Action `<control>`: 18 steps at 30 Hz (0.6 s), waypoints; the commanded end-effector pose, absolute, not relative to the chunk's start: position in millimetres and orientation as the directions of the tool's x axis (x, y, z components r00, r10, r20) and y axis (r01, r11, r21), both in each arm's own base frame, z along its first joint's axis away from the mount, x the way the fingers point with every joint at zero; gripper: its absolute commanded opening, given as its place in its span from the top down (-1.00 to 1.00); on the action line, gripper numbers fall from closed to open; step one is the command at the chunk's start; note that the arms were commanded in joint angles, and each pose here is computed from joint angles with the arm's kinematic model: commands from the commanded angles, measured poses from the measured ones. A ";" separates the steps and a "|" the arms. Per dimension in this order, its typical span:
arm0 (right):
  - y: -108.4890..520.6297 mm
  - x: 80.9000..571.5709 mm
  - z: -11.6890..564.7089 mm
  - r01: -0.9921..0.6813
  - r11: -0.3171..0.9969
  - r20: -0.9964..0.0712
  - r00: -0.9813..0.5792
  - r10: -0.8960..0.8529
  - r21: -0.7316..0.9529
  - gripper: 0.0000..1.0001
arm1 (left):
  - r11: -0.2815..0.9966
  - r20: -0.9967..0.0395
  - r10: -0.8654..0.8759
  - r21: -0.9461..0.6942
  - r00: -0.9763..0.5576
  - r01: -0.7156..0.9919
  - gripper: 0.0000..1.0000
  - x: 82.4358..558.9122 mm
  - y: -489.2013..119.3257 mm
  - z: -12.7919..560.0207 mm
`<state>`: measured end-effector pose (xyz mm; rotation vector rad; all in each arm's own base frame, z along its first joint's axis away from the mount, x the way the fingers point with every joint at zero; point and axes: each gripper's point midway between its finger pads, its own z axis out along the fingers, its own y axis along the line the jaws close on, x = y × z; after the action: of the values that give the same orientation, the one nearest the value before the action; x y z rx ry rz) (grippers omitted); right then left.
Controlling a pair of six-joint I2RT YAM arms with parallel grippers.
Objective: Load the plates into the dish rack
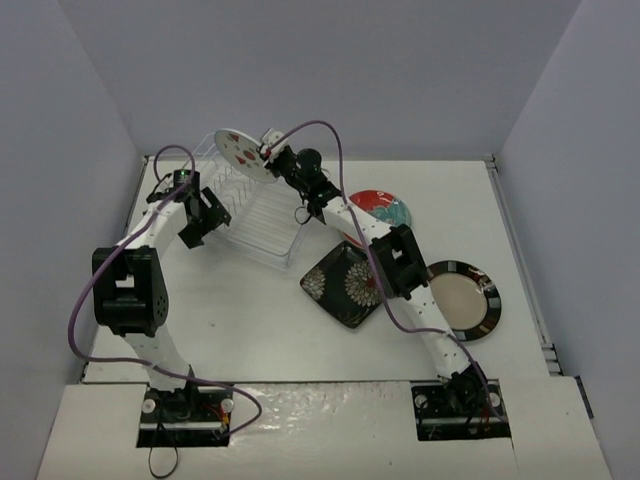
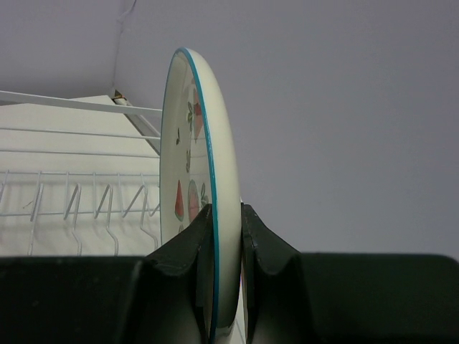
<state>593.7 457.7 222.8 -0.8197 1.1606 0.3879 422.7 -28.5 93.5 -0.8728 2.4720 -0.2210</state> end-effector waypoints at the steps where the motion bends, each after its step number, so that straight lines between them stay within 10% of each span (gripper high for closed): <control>1: 436.0 573.5 376.8 -0.479 0.782 -0.729 0.683 0.046 -0.399 1.00 | 0.803 -0.478 -0.595 -0.350 -0.646 -0.482 -0.51 442.0 -31.3 121.7; 18: 452.9 586.4 325.8 -0.462 0.821 -0.733 0.676 0.082 -0.335 0.98 | 0.848 -0.461 -0.528 -0.335 -0.713 -0.411 -0.23 445.2 -41.0 108.6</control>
<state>596.9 483.4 194.0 -0.7626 1.1010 0.3851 422.3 -34.0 77.9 -0.7709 2.5459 -0.2269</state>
